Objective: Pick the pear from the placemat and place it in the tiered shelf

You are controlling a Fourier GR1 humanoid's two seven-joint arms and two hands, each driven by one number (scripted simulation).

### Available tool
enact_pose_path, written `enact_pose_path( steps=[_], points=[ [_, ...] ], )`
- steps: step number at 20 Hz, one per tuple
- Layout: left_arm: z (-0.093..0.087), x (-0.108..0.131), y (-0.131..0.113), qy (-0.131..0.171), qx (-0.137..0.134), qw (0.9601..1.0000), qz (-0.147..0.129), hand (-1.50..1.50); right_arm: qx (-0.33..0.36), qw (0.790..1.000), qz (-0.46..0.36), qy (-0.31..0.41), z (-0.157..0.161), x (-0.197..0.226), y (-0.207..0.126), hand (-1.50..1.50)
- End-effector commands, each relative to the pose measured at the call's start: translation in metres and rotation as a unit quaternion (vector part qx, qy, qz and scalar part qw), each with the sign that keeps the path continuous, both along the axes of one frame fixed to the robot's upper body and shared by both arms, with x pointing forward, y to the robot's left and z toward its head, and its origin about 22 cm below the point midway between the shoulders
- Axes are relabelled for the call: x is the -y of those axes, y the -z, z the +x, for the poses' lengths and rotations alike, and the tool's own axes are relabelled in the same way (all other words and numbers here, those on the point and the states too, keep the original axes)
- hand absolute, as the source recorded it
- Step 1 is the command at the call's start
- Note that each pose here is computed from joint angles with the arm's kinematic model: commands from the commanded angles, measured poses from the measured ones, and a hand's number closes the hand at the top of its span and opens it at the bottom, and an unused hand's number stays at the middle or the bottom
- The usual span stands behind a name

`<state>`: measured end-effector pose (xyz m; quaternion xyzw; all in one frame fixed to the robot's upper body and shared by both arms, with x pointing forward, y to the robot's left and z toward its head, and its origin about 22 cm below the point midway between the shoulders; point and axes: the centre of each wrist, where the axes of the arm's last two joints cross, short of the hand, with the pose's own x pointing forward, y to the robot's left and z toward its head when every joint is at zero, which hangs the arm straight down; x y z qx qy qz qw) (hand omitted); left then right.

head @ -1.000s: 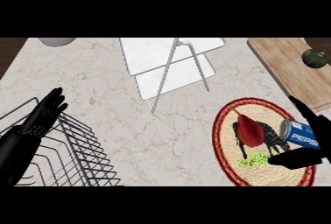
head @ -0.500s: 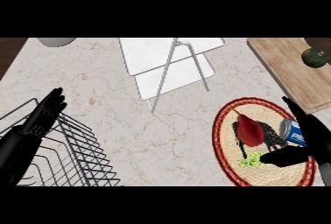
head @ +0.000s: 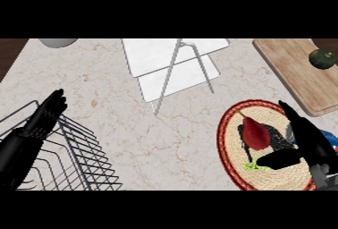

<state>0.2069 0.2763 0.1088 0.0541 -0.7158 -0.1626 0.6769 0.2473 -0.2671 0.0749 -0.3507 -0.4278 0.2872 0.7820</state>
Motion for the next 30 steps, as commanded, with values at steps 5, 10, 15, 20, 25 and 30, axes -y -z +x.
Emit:
enact_pose_path(
  steps=[5, 10, 15, 20, 25, 30],
  points=[
    [-0.007, -0.006, 0.069, -0.047, -0.128, 0.9905, -0.011, 0.0, -0.01, 1.0, -0.002, -0.006, 0.009, -0.011, 0.012, -1.5],
    [-0.009, -0.002, 0.068, -0.041, -0.127, 0.991, -0.009, 0.0, -0.013, 1.0, 0.008, -0.022, 0.014, -0.017, 0.021, 1.5],
    [-0.009, -0.008, 0.071, -0.05, -0.132, 0.9899, -0.015, 0.0, 0.023, 0.998, -0.005, -0.052, 0.019, -0.025, 0.024, 1.5],
    [-0.01, -0.006, 0.074, -0.043, -0.125, 0.9912, -0.007, 0.0, 0.052, 0.997, -0.023, -0.044, 0.03, -0.032, 0.017, 1.5],
    [-0.016, -0.001, 0.075, -0.05, -0.132, 0.9899, -0.014, 0.0, 0.079, 0.996, -0.033, -0.017, 0.028, -0.025, 0.023, 1.5],
    [-0.012, -0.007, 0.066, -0.053, -0.121, 0.9912, -0.011, 0.0, 0.079, 0.987, -0.088, -0.108, 0.022, -0.043, 0.008, 1.5]
  ],
)
